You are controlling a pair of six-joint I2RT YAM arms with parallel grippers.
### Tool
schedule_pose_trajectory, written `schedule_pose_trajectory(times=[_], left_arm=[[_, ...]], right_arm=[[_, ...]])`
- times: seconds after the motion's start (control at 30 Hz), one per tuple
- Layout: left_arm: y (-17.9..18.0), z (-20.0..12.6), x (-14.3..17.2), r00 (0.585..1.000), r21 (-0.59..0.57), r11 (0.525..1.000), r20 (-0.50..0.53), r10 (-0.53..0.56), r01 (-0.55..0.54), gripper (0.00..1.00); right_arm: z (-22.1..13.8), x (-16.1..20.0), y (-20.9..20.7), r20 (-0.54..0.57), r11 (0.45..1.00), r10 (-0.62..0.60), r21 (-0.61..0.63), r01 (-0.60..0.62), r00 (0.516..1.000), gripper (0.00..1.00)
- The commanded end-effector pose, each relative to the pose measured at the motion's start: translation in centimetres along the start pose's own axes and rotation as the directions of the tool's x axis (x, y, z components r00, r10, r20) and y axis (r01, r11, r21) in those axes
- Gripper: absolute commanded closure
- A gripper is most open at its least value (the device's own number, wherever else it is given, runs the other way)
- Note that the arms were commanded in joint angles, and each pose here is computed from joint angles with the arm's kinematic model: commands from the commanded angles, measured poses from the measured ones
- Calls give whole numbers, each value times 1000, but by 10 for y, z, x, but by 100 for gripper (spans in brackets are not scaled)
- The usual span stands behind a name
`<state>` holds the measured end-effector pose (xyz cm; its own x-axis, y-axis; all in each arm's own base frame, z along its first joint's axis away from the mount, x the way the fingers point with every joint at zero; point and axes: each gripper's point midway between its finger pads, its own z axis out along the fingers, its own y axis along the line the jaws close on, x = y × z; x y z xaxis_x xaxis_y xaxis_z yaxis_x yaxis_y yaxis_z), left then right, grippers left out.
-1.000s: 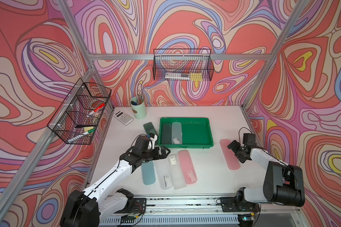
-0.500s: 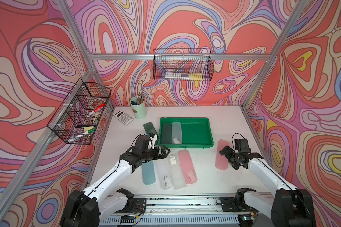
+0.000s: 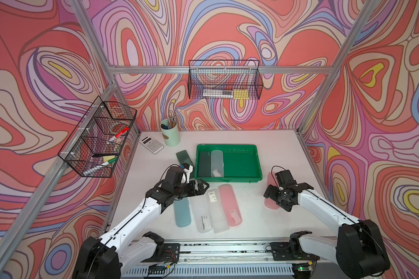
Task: Put the pencil case into the storage box
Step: Pick up the pencil case from the center of the board.
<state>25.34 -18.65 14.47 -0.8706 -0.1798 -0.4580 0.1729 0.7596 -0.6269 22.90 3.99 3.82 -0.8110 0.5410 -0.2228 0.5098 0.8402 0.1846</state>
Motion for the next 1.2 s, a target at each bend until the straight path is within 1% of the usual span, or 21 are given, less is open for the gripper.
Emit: schedule_pose_trajectory(times=[0.0,0.2,0.33,0.5,0.67,0.87,1.03,1.17], left_arm=[[-8,-13,-12,998,-14,999,42,38,-38,1],[-9,-12,-13,998,-17,999,39,42,-42,1],[-10,-11,-15,998,-15,999,33,44,-43,1],[-10,-9,-17,998,-14,999,32,46,-46,1],[-12,-7,-18,998,-5,999,32,46,-46,1],[-18,-10,-24,998,1,998,39,55,-55,1],[-22,-15,-28,997,-1,998,51,65,-65,1],[-23,-18,-29,996,0,998,61,64,-64,1]], right_arm=[[-6,-7,-3,32,999,-10,38,9,999,6],[7,-4,0,-15,994,-49,98,50,999,6],[8,-8,1,-5,988,-76,132,76,997,6],[14,-6,3,-23,984,-93,149,95,995,6],[28,-3,3,-56,981,-100,162,108,993,7],[30,-5,1,-49,977,-102,183,109,994,11],[32,-5,-1,-44,976,-98,192,104,994,24],[29,-7,-2,-14,978,-94,187,95,995,24]])
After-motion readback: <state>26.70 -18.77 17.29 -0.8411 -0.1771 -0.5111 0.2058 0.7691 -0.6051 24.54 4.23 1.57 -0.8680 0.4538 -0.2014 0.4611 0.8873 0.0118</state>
